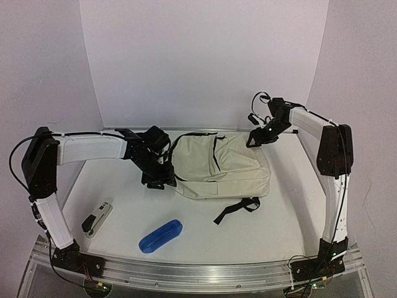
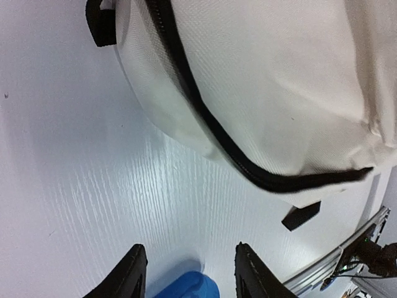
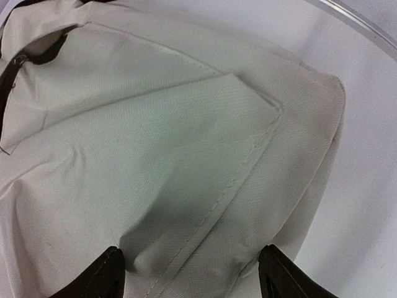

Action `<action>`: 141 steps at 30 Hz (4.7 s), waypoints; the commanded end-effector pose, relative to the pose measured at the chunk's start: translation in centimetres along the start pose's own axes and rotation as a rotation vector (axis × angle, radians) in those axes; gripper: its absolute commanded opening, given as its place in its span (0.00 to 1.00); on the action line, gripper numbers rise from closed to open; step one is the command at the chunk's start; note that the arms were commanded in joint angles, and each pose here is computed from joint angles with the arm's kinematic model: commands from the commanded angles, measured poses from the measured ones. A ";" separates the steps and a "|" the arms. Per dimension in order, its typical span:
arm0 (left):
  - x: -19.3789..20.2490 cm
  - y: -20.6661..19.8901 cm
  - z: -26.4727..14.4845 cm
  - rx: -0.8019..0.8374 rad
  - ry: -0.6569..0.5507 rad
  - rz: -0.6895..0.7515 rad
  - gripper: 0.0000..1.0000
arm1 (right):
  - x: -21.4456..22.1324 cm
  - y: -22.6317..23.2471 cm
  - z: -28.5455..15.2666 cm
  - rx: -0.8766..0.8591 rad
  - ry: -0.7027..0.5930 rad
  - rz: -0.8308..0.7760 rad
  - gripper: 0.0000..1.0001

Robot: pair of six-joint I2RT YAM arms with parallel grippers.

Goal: Pack the student bag
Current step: Adjust the student bag at the center of the board, then pick up the stationery from the center of the board.

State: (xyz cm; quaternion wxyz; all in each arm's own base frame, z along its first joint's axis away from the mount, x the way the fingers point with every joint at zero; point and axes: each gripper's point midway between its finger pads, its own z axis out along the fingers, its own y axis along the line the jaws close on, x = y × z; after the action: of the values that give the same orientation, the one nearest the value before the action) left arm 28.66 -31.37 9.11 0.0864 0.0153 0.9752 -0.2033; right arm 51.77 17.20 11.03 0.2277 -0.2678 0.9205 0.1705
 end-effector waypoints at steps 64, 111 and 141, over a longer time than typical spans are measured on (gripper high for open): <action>3.4 4.6 -10.0 -0.082 -0.214 -0.084 0.65 | -0.7 13.7 -4.5 0.138 -0.027 -0.086 0.00; 8.5 23.5 -4.6 -0.535 0.107 -0.401 0.86 | -0.4 12.7 -6.3 -0.038 -0.037 0.010 0.00; -7.9 18.2 1.7 -0.375 0.096 -0.326 0.67 | -2.2 12.5 -6.0 -0.038 -0.055 -0.012 0.00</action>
State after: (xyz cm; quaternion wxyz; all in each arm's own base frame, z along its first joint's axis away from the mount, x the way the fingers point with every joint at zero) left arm 39.34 -15.50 1.13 0.0354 -0.1391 0.9892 -0.0298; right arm 43.41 25.51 17.69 0.2236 -0.2705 0.9161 0.1940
